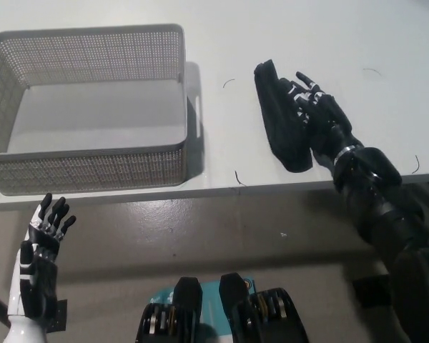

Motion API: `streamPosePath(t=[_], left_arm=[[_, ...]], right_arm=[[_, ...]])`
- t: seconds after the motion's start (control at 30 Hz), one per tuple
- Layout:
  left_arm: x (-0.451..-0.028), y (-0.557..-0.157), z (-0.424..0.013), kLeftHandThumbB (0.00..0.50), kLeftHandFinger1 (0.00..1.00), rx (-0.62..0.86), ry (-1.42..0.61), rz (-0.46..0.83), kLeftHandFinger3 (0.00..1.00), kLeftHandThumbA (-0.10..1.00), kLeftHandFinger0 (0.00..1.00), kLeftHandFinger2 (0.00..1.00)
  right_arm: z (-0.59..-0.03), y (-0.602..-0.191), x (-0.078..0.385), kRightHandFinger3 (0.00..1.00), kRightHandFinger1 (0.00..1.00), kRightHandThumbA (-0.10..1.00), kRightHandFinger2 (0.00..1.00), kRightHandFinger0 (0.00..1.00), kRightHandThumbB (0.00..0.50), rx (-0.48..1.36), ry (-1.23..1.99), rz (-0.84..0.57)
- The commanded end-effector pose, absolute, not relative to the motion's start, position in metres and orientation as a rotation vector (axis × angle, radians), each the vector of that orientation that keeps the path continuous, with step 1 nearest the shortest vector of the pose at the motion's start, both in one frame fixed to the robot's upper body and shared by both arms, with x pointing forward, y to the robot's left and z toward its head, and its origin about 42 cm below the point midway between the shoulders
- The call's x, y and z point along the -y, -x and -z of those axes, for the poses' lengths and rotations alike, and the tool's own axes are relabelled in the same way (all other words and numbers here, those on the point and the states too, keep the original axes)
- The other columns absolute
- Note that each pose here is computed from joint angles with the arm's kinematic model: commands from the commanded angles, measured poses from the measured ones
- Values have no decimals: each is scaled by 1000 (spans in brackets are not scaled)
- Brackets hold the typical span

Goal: Use the right hand to push the pencil case on the right hand side to the container on the left side

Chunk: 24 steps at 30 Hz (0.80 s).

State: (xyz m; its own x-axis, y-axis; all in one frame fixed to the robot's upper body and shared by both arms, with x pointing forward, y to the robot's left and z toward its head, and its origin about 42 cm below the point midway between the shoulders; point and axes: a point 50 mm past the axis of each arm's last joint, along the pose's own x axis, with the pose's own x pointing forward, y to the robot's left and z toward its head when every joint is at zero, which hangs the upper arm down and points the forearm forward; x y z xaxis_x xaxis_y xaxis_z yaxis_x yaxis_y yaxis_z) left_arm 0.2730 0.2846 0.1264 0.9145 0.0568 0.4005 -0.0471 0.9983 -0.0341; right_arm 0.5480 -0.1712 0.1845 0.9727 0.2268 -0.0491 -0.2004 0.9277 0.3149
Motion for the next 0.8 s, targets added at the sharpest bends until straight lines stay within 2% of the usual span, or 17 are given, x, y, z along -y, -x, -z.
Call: streamPosePath(t=[0.0,0.37,0.63,0.77], left_arm=[[-286,-275,-146,413,1000,511,17,-31,1000,1000,1000,1000],[-287,-276,-150,400,1000,528,16,-20,1000,1000,1000,1000],[-287,-278,-152,394,1000,536,16,-9,1000,1000,1000,1000],[-288,-277,-154,397,1000,540,22,-5,1000,1000,1000,1000]], right_arm=[[-206,-556,152,1000,1000,1000,1000,1000,398,-40,-359,-238],[-208,-552,118,1000,1000,1000,1000,1000,419,-42,-397,-279],[-210,-548,92,1000,1000,1000,1000,1000,373,-41,-426,-313],[-209,-544,79,1000,1000,1000,1000,1000,386,-47,-415,-332]])
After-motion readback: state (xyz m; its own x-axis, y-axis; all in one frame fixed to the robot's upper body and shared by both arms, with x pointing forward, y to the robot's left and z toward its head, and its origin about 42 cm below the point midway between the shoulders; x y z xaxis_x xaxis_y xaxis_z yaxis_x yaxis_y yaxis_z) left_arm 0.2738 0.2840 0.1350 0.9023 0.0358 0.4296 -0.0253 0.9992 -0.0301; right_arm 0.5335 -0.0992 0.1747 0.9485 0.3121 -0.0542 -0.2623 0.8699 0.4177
